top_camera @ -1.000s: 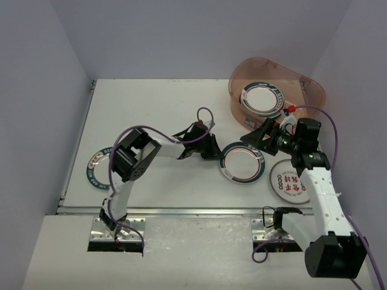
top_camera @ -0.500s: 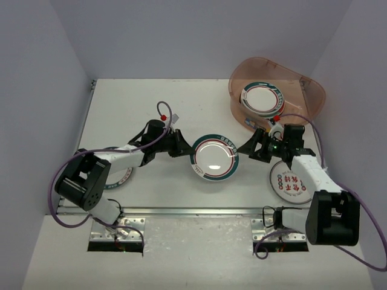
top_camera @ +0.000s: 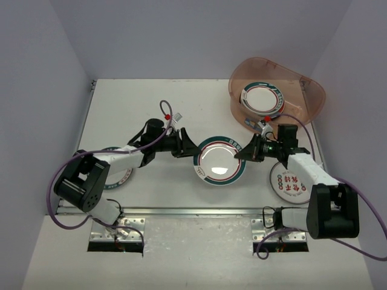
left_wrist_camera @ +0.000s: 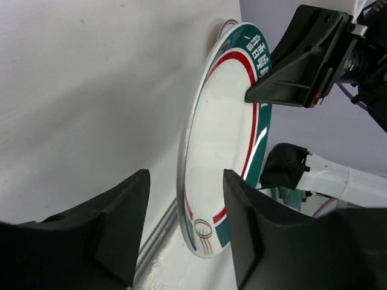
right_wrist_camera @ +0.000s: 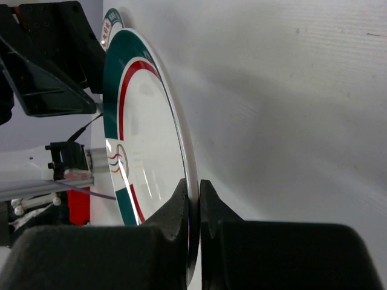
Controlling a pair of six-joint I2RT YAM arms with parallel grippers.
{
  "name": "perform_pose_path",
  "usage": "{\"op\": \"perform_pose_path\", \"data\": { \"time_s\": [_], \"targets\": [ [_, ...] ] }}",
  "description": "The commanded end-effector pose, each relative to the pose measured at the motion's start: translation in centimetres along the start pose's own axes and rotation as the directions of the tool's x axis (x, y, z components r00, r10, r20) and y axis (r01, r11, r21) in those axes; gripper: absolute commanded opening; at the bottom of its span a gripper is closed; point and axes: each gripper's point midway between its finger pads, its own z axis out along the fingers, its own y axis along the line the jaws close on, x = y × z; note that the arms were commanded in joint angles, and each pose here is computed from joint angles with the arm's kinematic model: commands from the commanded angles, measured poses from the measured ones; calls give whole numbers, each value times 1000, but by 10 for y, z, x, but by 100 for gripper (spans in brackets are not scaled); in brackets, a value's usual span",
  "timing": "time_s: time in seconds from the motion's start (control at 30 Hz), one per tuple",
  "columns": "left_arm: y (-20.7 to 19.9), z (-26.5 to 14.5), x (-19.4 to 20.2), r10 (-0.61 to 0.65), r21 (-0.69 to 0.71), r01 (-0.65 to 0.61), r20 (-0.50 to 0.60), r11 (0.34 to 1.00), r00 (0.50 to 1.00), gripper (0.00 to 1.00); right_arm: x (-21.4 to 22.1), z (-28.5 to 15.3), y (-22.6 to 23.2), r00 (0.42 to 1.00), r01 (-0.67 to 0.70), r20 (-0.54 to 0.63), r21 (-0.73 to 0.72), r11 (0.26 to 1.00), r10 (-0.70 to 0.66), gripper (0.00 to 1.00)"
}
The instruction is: Place the plates into the plastic bin on the countertop
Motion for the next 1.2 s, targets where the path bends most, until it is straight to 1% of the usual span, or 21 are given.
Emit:
{"op": "perform_pose_path", "data": {
  "time_s": [0.0,0.07,0.13,0.2,0.23,0.27,0.3,0.37,0.43,0.5,0.57,0.63,0.67,0.7,0.77,0.87,0.97,1.0,1.07,1.1,1.17],
  "targets": [
    [-15,-25,-54,123,-201,-82,201,976,972,98,-38,-11,24,991,41,127,-2,999,-41,0],
    [-8,-56,-68,180,-359,-66,294,931,939,100,-73,-28,32,966,-10,258,61,998,-6,0],
    [-6,-91,-80,241,-480,-31,382,877,892,100,-112,-52,24,904,-124,426,155,980,47,0],
    [-14,-119,-81,291,-531,-29,416,847,861,100,-150,-80,23,812,-240,574,163,957,106,0],
    [-14,-128,-87,311,-559,-14,441,829,842,100,-165,-90,20,775,-265,625,184,947,96,0],
    [-16,-146,-85,342,-597,-7,451,802,824,100,-187,-104,6,696,-372,704,185,909,141,0],
    [-16,-155,-83,360,-619,-5,450,785,817,100,-209,-115,6,639,-411,756,178,894,143,0],
    [-16,-171,-78,397,-654,-16,441,757,805,100,-235,-124,-11,521,-549,827,133,825,213,0],
    [-10,-180,-72,411,-687,-15,416,726,811,100,-255,-123,-37,422,-645,871,95,758,251,0],
    [-8,-184,-67,424,-703,-30,394,711,815,100,-273,-131,-56,293,-712,927,48,701,234,0],
    [-8,-187,-63,436,-709,-54,370,703,820,100,-278,-126,-73,186,-766,950,-18,642,250,0],
    [-10,-185,-59,449,-704,-91,343,705,825,100,-294,-122,-75,148,-755,957,-53,654,249,0],
    [-10,-184,-57,470,-703,-131,315,700,824,100,-298,-124,-79,119,-771,969,-46,635,215,0],
    [-11,-181,-54,480,-694,-162,293,701,827,100,-310,-127,-76,102,-770,978,-40,636,185,0],
    [-5,-185,-53,504,-720,-180,264,670,822,100,-313,-115,-99,127,-809,986,40,586,108,0],
    [6,-189,-49,515,-739,-176,259,651,817,100,-326,-104,-108,149,-808,984,64,586,98,0],
    [2,-190,-47,528,-723,-186,279,665,802,100,-329,-85,-131,226,-822,971,145,550,81,2],
    [2,-189,-47,529,-720,-190,279,667,801,100,-330,-81,-135,247,-819,966,165,549,78,12],
    [4,-187,-46,526,-719,-194,271,668,806,100,-330,-73,-140,298,-815,951,210,540,80,47],
    [5,-185,-46,523,-717,-195,268,669,809,100,-327,-70,-144,317,-819,945,231,526,80,59],
    [8,-181,-45,515,-719,-197,252,666,819,100,-320,-66,-145,349,-822,932,256,509,95,71]
  ]
}}
